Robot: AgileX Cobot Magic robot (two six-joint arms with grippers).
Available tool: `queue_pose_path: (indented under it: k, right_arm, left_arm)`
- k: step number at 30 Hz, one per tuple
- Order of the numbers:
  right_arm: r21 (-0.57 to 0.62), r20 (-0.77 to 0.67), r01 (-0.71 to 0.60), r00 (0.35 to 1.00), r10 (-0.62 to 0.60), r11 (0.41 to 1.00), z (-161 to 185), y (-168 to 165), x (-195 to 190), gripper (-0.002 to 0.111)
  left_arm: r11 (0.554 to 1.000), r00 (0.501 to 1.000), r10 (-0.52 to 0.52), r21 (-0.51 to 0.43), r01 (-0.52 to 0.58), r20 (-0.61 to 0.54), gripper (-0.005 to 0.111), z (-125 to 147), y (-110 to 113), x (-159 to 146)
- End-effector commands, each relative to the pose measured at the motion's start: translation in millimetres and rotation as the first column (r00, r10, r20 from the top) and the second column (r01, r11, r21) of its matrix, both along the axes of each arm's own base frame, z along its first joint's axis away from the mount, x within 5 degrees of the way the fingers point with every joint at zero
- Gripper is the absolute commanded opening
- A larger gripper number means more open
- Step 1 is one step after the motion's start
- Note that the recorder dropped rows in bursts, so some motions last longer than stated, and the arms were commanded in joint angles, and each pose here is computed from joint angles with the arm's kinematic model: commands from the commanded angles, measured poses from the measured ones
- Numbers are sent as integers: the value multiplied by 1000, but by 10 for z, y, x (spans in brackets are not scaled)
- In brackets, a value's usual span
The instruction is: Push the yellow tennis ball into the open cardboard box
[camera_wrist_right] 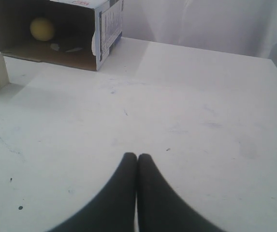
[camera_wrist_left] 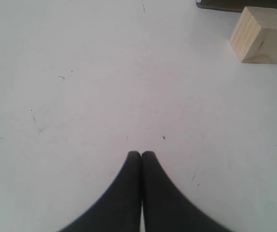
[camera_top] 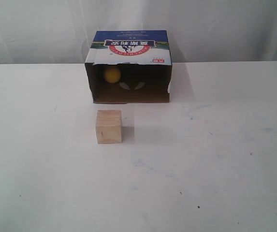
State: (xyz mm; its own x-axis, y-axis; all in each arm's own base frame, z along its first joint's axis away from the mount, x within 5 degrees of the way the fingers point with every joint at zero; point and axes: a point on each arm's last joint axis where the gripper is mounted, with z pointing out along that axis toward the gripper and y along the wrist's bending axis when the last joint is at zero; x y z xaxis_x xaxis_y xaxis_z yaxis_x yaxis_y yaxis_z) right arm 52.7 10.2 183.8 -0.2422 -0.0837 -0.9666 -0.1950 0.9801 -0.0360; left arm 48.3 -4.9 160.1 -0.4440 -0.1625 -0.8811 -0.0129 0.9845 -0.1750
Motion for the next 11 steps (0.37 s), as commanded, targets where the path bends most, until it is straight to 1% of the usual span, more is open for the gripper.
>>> queue_pose_path:
  k: [1,4,7,11]
  right_arm:
    - [-4,2,6,1000,-6,1000,-14,-5,-1,0]
    - [-4,2,6,1000,-6,1000,-14,-5,-1,0]
    - [25,-3,13,1000,-13,1000,-14,-5,-1,0]
    - [23,-2,13,1000,-13,1000,-14,-5,-1,0]
  left_arm:
    - [1000,999,-10,5,10,-33,0,-42,-4,-16]
    - [1000,999,-10,5,10,-33,0,-42,-4,-16]
    - [1000,999,-10,5,10,-33,0,-42,-4,-16]
    - [1000,999,-10,5,10,-33,0,-42,-4,-16]
